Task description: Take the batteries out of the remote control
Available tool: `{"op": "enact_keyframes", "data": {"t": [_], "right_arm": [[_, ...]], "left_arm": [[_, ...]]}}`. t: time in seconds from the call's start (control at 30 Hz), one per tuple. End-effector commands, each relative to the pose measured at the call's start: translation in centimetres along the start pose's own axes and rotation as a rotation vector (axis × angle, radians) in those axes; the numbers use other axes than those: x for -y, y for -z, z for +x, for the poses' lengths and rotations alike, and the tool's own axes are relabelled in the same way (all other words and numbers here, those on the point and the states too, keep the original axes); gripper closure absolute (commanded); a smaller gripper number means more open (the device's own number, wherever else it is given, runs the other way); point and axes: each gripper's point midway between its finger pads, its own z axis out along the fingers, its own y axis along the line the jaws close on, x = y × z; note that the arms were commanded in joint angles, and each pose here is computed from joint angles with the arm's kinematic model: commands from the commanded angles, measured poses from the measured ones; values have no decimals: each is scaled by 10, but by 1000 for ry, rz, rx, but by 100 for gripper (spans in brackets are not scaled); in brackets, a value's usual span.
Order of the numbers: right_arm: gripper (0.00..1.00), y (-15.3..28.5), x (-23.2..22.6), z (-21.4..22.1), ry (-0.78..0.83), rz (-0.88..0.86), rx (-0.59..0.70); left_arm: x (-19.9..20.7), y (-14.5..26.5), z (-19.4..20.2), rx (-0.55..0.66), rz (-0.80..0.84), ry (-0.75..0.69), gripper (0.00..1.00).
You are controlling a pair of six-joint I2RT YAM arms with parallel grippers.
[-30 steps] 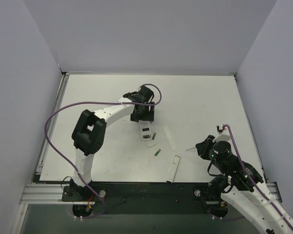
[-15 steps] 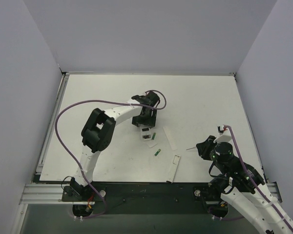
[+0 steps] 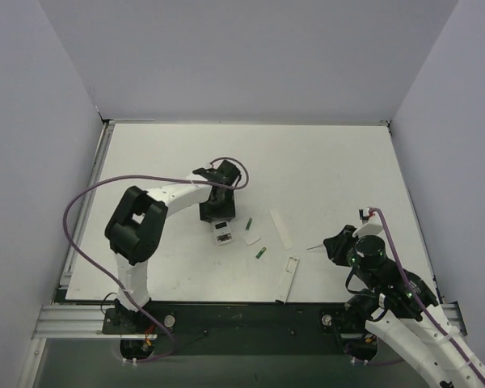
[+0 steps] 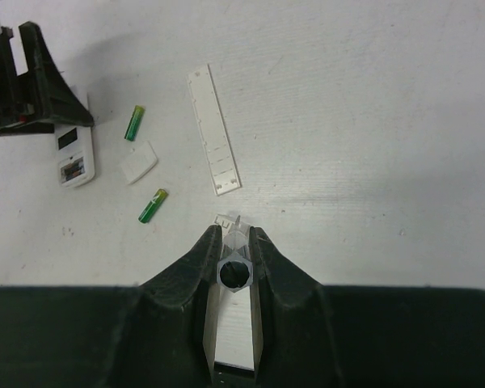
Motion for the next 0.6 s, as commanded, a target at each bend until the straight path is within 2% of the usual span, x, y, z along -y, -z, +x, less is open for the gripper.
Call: {"op": "enact_keyframes", "data": {"t": [0.0,0.2,0.27,0.33,0.43,0.5,0.57], "right_arm": [[100,-1,-3,5,0,-26,-8],[100,-1,-5,6,-21,-47,12],[100,0,-7,5,-7,-53,1],[100,2,-7,3,-2,-49,-3],[100,3,-9,2,-4,-55,0],[100,4,-10,1,-6,-61,5],[100,4,-10,3,-7,-62,1]], "left_arm": [[-36,23,29,-49,29,192,43],[-60,35,58,-45,6,318,41],[-54,42,63,-48,51,399,37],[-51,42,71,-67,75,497,27],[-45,49,73,-64,124,605,20],[-41,55,70,-54,151,639,18],[-42,64,69,-35,136,670,12]]}}
